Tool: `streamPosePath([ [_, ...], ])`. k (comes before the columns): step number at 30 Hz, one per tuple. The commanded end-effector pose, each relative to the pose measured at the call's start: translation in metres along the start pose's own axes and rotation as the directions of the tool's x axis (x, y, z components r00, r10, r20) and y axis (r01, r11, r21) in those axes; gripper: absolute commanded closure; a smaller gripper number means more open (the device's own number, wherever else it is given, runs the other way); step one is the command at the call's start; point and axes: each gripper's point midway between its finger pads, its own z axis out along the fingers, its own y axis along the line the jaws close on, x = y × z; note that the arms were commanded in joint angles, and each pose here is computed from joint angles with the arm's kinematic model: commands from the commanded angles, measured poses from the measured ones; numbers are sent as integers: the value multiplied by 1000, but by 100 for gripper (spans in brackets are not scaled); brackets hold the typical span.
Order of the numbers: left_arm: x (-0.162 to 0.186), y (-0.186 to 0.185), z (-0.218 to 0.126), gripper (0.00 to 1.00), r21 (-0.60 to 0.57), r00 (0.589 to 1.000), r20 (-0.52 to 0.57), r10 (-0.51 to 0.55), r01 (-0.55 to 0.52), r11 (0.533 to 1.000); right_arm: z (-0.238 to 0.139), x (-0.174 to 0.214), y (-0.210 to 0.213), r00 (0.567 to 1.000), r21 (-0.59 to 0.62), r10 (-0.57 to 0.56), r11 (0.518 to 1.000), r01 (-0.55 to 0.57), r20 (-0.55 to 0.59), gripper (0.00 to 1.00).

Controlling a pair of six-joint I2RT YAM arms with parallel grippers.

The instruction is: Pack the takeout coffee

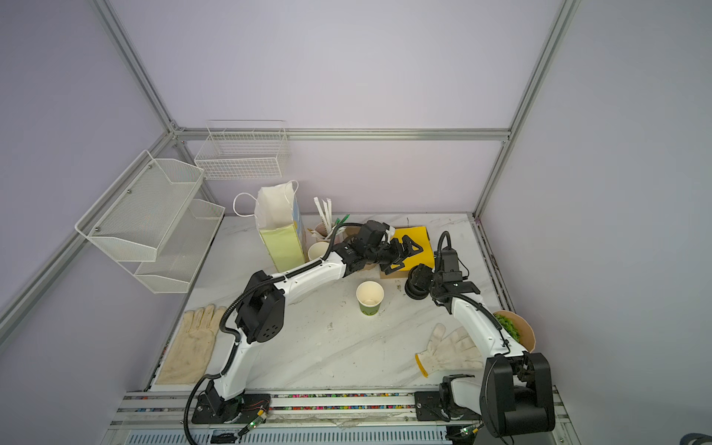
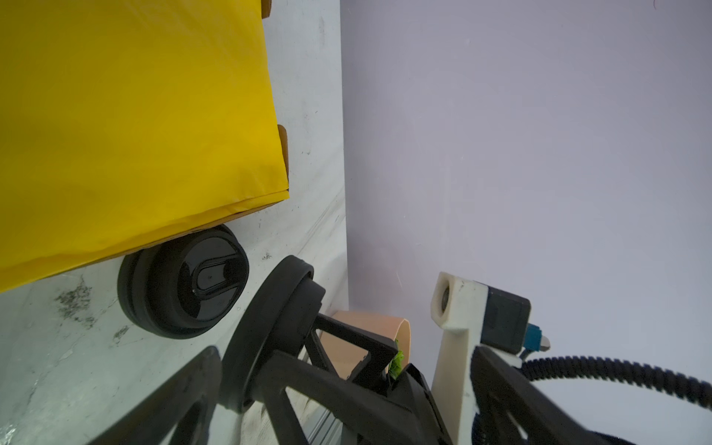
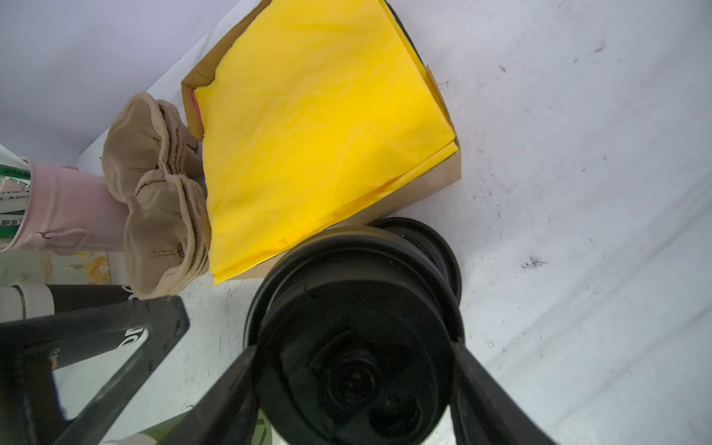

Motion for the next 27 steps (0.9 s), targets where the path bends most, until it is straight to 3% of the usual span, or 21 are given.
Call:
streamPosePath([
  [1,-5,-58,-10,0,153,1000,10,22,-23,988,-5,-6,4,1000,-26,-6,1000,7,31,35],
  [27,11,-35,12,0,140,999,-41,-15,21,990,-10,-6,5,999,-38,-7,999,9,48,36],
])
